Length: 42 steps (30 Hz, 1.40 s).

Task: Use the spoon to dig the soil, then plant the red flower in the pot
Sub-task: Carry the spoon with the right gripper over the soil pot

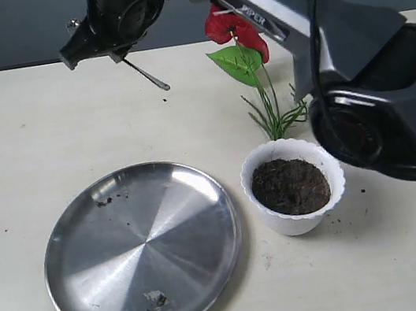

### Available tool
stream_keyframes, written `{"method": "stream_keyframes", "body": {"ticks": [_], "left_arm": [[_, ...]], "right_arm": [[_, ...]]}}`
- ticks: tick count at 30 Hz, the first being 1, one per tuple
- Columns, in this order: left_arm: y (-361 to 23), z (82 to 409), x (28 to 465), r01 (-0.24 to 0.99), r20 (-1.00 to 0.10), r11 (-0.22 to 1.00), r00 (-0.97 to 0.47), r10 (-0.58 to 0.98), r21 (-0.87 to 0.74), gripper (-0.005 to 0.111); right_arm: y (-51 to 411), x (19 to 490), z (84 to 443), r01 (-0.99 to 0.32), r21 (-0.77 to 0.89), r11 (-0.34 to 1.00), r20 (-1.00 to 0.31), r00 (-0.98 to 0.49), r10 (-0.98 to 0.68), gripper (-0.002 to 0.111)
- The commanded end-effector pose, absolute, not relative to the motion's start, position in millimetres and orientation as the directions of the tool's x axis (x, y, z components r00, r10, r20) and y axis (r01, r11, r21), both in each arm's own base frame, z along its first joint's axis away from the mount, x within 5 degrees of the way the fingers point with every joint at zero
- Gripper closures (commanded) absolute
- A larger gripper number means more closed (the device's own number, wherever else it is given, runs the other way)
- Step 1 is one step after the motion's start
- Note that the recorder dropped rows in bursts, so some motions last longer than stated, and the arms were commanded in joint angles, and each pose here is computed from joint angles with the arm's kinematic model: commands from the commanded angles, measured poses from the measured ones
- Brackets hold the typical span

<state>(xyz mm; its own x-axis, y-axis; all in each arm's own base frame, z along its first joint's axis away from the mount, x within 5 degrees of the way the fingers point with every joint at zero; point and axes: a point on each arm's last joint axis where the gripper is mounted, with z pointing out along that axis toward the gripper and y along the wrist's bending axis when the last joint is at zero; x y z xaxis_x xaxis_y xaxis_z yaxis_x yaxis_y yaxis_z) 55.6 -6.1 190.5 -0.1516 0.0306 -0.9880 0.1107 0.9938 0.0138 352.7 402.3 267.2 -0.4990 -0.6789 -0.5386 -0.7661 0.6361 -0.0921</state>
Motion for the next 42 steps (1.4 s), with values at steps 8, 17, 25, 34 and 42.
{"method": "stream_keyframes", "body": {"ticks": [8, 17, 25, 34, 42], "left_arm": [[-6, 192, 55, 0.115, -0.989, 0.993, -0.143, 0.026, 0.01, 0.106], [-6, 192, 55, 0.115, -0.989, 0.993, -0.143, 0.026, 0.01, 0.106], [-6, 192, 55, 0.115, -0.989, 0.993, -0.143, 0.026, 0.01, 0.106], [-6, 192, 55, 0.115, -0.989, 0.993, -0.143, 0.026, 0.01, 0.106], [-6, 192, 55, 0.115, -0.989, 0.993, -0.143, 0.026, 0.01, 0.106]], "right_arm": [[328, 284, 304, -0.791, -0.18, 0.585, -0.336, -0.509, -0.792, 0.109], [194, 209, 329, -0.699, -0.459, 0.549, -0.231, -0.503, -0.833, 0.109], [151, 193, 340, -0.705, -0.661, 0.256, -0.059, -0.291, -0.955, 0.109], [152, 204, 339, -0.706, -0.693, -0.144, 0.261, -0.06, -0.964, 0.109], [183, 217, 315, -0.634, -0.54, -0.554, 0.586, 0.189, -0.788, 0.109]]}}
